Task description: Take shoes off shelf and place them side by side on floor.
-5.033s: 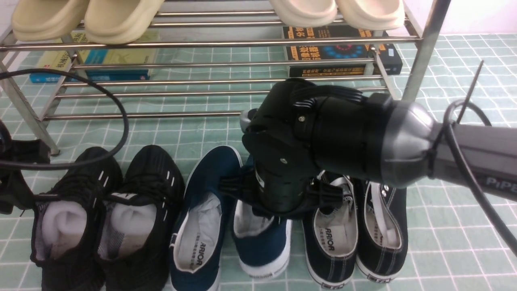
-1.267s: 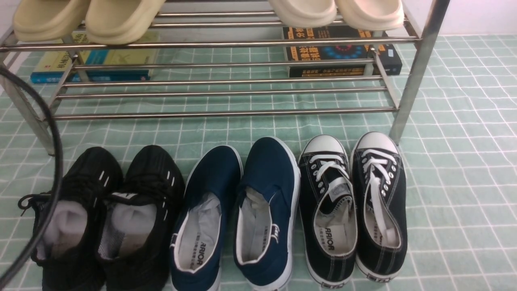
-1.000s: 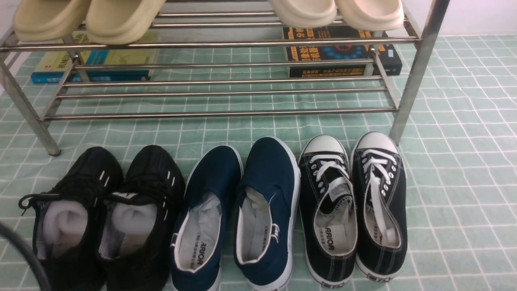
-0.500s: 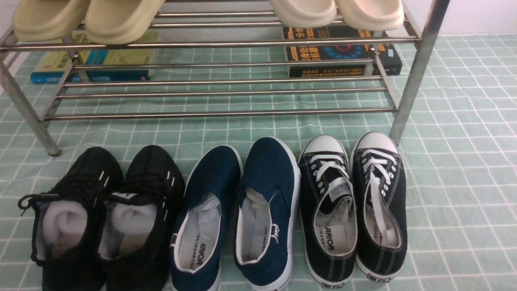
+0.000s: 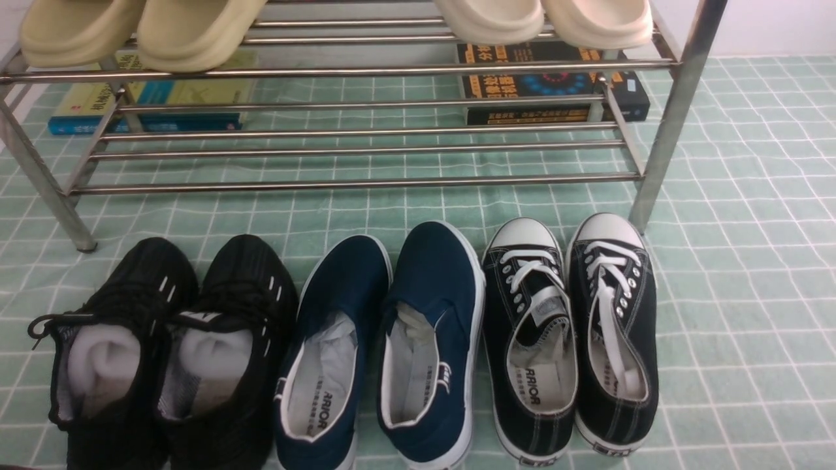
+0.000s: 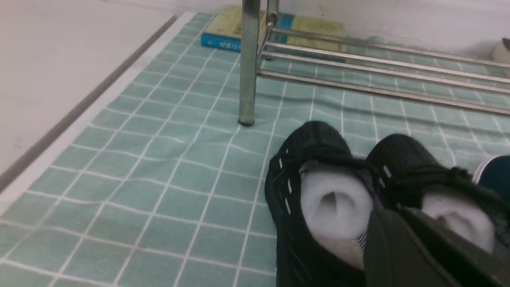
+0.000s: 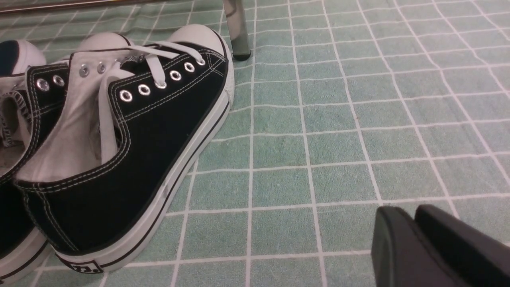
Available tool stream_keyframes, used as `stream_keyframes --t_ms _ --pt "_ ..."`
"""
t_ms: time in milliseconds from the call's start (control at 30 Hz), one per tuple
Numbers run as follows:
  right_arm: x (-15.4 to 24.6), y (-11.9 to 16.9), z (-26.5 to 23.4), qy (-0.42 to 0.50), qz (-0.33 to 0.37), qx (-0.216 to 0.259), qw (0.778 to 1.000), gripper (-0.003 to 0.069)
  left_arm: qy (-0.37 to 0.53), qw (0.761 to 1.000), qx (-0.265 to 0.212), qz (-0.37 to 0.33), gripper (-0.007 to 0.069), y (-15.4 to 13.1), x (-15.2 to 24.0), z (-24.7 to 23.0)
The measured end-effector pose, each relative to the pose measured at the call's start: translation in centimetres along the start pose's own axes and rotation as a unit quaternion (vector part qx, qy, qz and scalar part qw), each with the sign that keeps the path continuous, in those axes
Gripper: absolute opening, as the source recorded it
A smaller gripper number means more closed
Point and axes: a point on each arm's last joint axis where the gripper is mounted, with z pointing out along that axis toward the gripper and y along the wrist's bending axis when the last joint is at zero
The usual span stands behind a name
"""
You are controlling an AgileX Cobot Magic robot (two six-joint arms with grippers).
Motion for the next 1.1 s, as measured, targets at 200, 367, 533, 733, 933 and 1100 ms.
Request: stream_keyframes --t_ms 200,367,533,733,933,1100 --pt "0.0 0.0 0.0 0.000 0.000 0.000 1.000 0.0095 0.061 0.998 -0.008 0.009 0.0053 0.4 4.7 1.8" --pt "0.0 0.0 0.0 0.000 0.000 0.000 1.000 0.0101 0.053 0.998 0.000 0.031 0.0053 0.5 5.3 2.1" --pt "0.0 0.0 0.0 0.000 0.000 0.000 1.000 0.0106 0.051 0.997 0.026 0.053 0.0054 0.2 5.3 2.1" --pt "0.0 0.0 0.0 0.000 0.000 0.000 1.000 0.0116 0.046 0.997 0.037 0.057 0.0064 0.1 5.2 2.1" --pt "0.0 0.0 0.0 0.000 0.000 0.000 1.000 0.0124 0.046 0.997 0.037 0.057 0.0070 0.1 5.2 2.1" --pt "0.0 0.0 0.0 0.000 0.000 0.000 1.000 0.0131 0.046 0.997 0.037 0.058 0.0074 0.1 5.2 2.1"
